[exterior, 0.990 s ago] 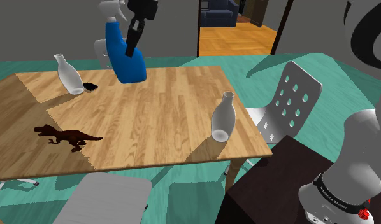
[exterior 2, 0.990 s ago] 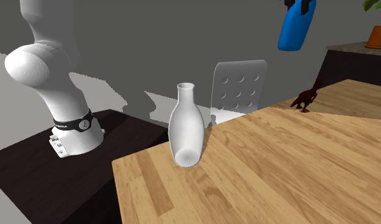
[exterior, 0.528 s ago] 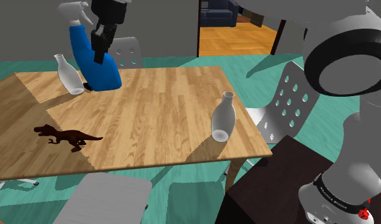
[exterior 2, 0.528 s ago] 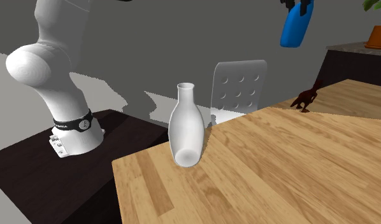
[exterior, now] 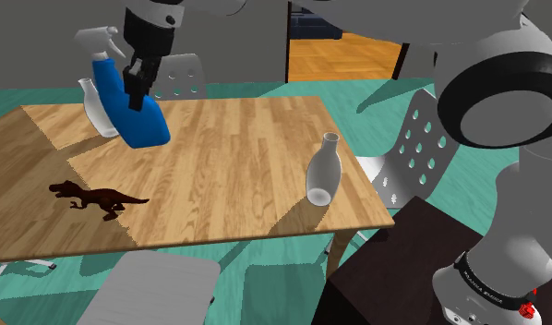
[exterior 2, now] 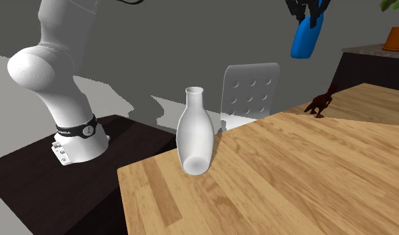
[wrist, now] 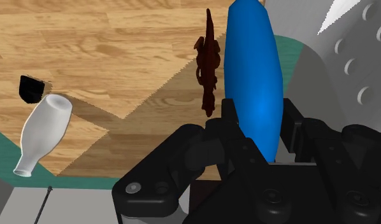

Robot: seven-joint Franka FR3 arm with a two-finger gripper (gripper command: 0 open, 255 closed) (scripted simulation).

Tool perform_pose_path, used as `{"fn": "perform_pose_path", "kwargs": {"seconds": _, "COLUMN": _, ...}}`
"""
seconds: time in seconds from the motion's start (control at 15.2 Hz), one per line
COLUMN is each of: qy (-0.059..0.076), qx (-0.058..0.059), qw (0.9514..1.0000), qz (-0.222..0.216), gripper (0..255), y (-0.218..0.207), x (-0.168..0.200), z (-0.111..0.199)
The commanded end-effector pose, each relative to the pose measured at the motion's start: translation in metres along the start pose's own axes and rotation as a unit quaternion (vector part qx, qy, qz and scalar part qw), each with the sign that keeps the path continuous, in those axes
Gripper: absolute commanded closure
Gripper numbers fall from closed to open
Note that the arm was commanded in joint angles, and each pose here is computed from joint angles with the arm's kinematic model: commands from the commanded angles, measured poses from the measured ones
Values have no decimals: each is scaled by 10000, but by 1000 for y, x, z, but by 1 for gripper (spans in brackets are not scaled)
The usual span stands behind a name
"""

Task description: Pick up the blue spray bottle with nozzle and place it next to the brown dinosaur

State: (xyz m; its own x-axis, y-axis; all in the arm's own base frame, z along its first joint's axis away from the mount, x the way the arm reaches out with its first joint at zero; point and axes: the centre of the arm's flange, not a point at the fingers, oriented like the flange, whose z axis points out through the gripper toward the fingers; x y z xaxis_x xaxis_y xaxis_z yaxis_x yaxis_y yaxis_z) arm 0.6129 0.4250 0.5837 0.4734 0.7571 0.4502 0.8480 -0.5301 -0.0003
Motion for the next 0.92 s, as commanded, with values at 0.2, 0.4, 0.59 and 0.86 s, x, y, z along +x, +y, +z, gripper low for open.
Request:
{"fn": "perform_pose_path", "kwargs": {"seconds": 0.2, "qy": 4, "qx": -3, "qw": 10000, "qz": 0, "gripper": 255, "y": 0, "x": -11, "z": 23}}
{"fn": "perform_pose_path", "kwargs": {"seconds": 0.4, "qy": 4, "qx": -3, "qw": 10000, "qz": 0, "gripper": 255, "y": 0, "x": -18, "z": 37}}
{"fn": "perform_pose_path", "kwargs": {"seconds": 0.59, "qy": 4, "qx": -3, "qw": 10000, "qz": 0, "gripper": 255, "y": 0, "x": -25, "z": 51}}
{"fn": "perform_pose_path", "kwargs": {"seconds": 0.86, "qy": 4, "qx": -3, "qw": 10000, "qz": 0, "gripper": 255, "y": 0, "x": -35, "z": 70}}
